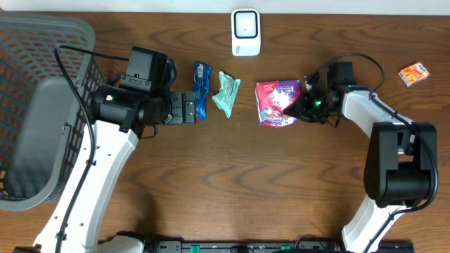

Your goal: Scan the item barcode

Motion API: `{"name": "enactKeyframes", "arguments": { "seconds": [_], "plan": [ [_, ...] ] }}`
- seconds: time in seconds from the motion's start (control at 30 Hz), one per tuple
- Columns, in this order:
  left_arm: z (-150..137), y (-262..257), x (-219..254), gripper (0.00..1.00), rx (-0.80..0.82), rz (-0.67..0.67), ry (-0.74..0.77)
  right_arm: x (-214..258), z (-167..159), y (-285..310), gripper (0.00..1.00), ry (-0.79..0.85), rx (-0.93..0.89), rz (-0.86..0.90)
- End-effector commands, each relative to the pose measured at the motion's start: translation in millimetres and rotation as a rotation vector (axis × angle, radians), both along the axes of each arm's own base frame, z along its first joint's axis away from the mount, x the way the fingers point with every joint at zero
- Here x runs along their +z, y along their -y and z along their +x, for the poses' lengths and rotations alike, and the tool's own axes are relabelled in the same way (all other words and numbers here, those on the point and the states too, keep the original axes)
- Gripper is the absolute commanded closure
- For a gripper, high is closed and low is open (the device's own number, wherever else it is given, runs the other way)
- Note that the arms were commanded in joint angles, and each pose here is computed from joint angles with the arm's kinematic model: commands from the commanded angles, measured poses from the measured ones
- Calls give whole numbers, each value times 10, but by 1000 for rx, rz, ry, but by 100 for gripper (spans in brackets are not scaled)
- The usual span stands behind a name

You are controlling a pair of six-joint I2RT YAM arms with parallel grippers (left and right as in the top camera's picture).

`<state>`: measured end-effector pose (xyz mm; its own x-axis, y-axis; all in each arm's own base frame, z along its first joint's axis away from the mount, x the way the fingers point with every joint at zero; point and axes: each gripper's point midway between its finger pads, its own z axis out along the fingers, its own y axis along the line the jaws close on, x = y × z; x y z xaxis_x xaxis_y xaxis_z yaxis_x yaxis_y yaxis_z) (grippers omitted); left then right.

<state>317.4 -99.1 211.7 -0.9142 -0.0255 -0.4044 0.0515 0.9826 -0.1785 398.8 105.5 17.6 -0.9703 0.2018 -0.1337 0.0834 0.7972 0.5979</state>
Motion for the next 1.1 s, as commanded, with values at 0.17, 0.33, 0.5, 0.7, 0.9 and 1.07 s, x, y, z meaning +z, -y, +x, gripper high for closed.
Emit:
{"name": "enactKeyframes", "arguments": {
  "seconds": [0.17, 0.33, 0.5, 0.7, 0.9, 1.07],
  "plan": [
    [6, -26, 0, 2, -5, 14, 2, 642, 478, -426, 99, 109, -24, 227],
    [6, -26, 0, 2, -5, 14, 2, 1214, 1018, -602, 99, 251, -137, 245],
    [6, -26, 0, 2, -5, 14, 2, 1553, 1392, -671, 99, 360, -316, 209],
    [6, -26, 0, 2, -5, 14, 2, 1703, 1604, -830, 99, 452, -434, 214],
    [6, -26, 0, 2, -5, 14, 2, 1560, 1856, -1117, 98, 409, -400, 301],
    [6, -26, 0, 2, -5, 14, 2, 1498, 2009, -1116, 98, 406, -348, 289]
  ]
}}
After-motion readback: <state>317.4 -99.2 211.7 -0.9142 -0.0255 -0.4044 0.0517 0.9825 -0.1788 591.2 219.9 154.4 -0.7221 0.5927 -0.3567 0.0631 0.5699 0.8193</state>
